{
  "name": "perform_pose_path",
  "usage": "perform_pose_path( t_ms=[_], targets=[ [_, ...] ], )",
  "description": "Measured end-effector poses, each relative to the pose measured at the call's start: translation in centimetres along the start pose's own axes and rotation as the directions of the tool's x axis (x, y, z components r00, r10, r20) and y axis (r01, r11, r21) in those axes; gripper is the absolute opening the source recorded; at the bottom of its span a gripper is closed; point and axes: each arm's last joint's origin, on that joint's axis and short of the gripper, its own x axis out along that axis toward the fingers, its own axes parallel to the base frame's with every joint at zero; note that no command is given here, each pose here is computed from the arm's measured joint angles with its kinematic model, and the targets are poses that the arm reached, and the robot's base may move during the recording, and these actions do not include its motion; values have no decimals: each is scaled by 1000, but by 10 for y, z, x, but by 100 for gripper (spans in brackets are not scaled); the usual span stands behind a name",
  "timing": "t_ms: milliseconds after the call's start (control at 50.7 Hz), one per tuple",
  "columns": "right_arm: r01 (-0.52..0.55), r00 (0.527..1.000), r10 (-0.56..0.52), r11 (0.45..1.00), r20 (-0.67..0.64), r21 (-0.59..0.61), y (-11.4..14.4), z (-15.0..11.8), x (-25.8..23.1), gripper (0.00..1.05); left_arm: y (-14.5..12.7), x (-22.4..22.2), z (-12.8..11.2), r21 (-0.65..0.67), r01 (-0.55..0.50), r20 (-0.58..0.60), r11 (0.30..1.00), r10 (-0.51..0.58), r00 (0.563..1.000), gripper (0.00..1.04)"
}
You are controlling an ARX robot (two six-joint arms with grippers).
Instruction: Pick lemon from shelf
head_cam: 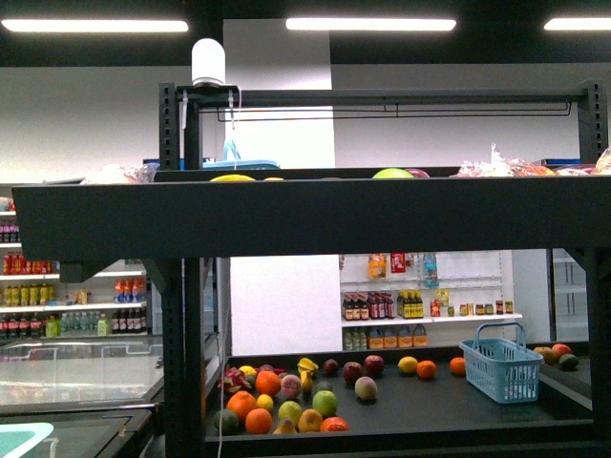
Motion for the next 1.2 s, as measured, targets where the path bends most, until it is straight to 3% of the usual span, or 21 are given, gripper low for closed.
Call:
perform_pose_path(
  t_ms=[79, 138, 177, 375, 512, 729, 1202],
  targets=[
    [-1, 1000, 1, 1000, 0, 0, 0, 0, 0, 97, 1, 2, -5, -183, 84, -101, 980, -104, 989, 97],
    [0, 1000, 0, 1000, 0, 0, 0, 0, 0, 97, 2, 6, -8, -371, 72, -156, 926, -138, 978, 97],
    [0, 1000, 0, 1000, 0, 0, 0, 0, 0, 97, 3, 7, -7, -410, 71, -161, 909, -150, 975, 97],
    [0, 1000, 0, 1000, 0, 0, 0, 0, 0, 97, 17, 30, 38, -648, 84, -110, 757, -202, 973, 97],
    [0, 1000, 0, 1000, 0, 0, 0, 0, 0, 97, 52, 57, 69, -795, 22, -100, 606, -167, 981, 97],
    [0, 1000, 0, 1000, 0, 0, 0, 0, 0, 97, 100, 89, 85, -897, -33, -89, 441, -107, 990, 97],
    [0, 1000, 0, 1000, 0, 0, 0, 0, 0, 97, 158, 169, 75, -973, -4, -14, 232, -43, 999, 97]
  ],
)
